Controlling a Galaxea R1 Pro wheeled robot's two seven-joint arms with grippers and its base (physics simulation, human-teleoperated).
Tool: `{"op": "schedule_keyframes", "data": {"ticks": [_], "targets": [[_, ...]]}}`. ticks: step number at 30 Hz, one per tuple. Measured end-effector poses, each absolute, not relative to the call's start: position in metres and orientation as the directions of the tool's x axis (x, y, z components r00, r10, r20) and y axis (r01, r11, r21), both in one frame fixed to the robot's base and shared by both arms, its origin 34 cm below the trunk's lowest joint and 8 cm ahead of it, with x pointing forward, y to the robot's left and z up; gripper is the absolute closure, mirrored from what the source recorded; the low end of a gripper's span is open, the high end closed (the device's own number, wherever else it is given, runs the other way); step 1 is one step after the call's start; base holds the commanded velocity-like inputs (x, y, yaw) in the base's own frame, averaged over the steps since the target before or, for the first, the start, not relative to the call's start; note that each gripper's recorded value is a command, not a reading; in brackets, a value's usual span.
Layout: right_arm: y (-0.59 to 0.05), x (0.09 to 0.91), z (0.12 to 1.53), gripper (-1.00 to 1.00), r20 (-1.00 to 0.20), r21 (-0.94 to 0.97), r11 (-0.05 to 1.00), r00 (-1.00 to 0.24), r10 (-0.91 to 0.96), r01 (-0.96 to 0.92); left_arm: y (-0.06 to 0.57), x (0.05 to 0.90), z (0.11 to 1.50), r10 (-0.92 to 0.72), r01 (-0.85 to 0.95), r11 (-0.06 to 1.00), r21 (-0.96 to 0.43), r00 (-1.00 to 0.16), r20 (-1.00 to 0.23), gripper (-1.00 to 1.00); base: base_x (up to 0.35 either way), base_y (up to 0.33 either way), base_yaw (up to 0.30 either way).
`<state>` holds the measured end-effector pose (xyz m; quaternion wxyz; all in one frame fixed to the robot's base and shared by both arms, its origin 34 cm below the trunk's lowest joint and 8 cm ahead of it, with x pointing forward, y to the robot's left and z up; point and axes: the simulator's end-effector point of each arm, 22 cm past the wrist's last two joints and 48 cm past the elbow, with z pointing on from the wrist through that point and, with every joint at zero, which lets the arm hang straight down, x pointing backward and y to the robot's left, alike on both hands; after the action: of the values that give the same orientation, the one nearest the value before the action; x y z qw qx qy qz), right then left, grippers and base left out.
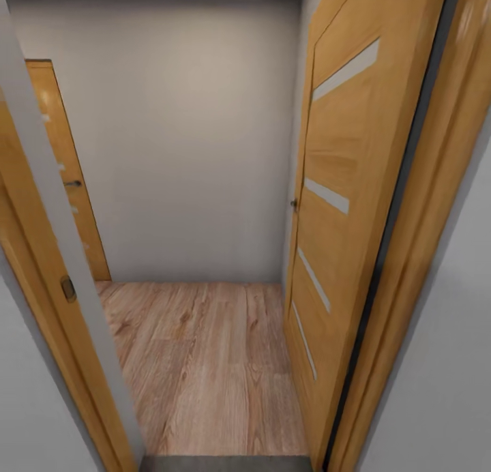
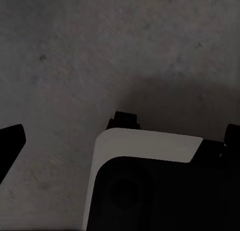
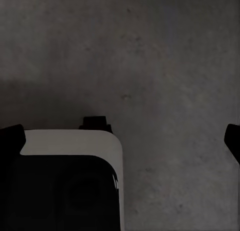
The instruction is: Move the two storage containers from the living room to the garage. In the garage, place one container on the floor and stack the other container on top of it (either order is fine).
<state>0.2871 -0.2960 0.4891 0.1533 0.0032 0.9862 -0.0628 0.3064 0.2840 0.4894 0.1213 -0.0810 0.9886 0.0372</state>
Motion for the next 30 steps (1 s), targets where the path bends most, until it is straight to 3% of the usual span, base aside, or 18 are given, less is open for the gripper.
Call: {"op": "schedule_keyframes", "data": {"ticks": [9, 30], "targets": [[-0.2964, 0.2869, 0.4891, -1.00, -0.302, -0.125, 0.992, -0.953, -0.013, 0.026, 0.2840, 0.3065, 0.4895, -0.151, -0.169, 0.984, 0.054, -0.957, -0.246, -1.00, 0.000, -0.007, 0.266], [-0.2953, 0.2866, 0.4889, -1.00, -0.300, -0.124, 0.992, -0.954, -0.016, 0.023, 0.2840, 0.3064, 0.4894, -0.151, -0.169, 0.984, 0.054, -0.957, -0.246, -1.00, 0.000, 0.000, 0.135]]}}
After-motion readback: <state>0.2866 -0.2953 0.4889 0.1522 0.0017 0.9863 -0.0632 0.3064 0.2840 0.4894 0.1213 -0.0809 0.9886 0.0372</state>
